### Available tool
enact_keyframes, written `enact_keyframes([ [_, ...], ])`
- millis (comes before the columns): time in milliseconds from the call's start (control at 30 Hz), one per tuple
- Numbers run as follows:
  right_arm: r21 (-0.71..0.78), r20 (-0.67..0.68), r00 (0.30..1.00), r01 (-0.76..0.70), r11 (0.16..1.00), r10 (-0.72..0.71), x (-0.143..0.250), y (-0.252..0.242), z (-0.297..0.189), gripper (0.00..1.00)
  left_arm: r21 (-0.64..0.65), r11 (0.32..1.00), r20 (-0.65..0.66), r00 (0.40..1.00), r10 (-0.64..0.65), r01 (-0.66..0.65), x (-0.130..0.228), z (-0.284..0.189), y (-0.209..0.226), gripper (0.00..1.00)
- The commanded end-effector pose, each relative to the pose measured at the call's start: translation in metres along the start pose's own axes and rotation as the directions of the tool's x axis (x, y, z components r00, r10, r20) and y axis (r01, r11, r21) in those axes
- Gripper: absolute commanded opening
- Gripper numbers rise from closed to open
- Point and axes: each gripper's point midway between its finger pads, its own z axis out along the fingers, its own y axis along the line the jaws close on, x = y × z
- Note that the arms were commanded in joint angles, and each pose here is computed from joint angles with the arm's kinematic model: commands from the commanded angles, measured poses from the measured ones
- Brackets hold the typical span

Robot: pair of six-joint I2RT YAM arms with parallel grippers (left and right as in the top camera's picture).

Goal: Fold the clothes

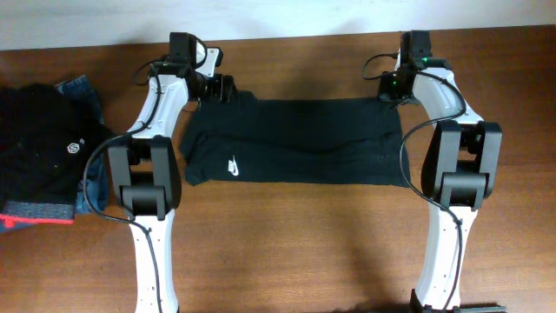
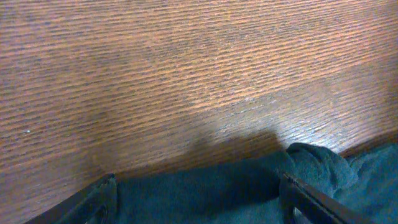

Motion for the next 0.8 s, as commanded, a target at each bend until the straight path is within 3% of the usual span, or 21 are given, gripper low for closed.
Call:
enact_keyframes([
  [0, 0.011, -0.171, 0.985, 0.001, 1.000, 0.001, 0.057, -0.001, 0.038, 0.04, -0.029, 0.999, -0.095, 0.995, -0.035, 0.033, 0.036, 0.035, 0.014, 0.83],
  [200, 0.011, -0.171, 0.985, 0.001, 1.000, 0.001, 0.057, -0.001, 0.038, 0.04, -0.124, 0.992, -0.111, 0.993, -0.039, 0.026, 0.041, 0.033, 0.031, 0.82],
  [600, 0.011, -0.174, 0.985, 0.001, 1.000, 0.001, 0.058, -0.001, 0.038, 0.04, -0.182, 0.983, -0.126, 0.991, -0.040, 0.017, 0.044, 0.032, 0.038, 0.83],
  [667, 0.012, -0.174, 0.985, 0.001, 1.000, 0.001, 0.058, -0.001, 0.038, 0.04, -0.178, 0.984, -0.128, 0.991, -0.035, 0.012, 0.044, 0.033, 0.035, 0.70],
  [700, 0.012, -0.175, 0.985, 0.001, 1.000, 0.001, 0.058, -0.001, 0.038, 0.04, -0.173, 0.985, -0.130, 0.991, -0.023, 0.000, 0.044, 0.033, 0.032, 0.47],
  [767, 0.012, -0.176, 0.984, 0.001, 1.000, 0.001, 0.058, -0.001, 0.038, 0.04, -0.170, 0.985, -0.133, 0.991, -0.012, -0.010, 0.044, 0.035, 0.028, 0.22],
])
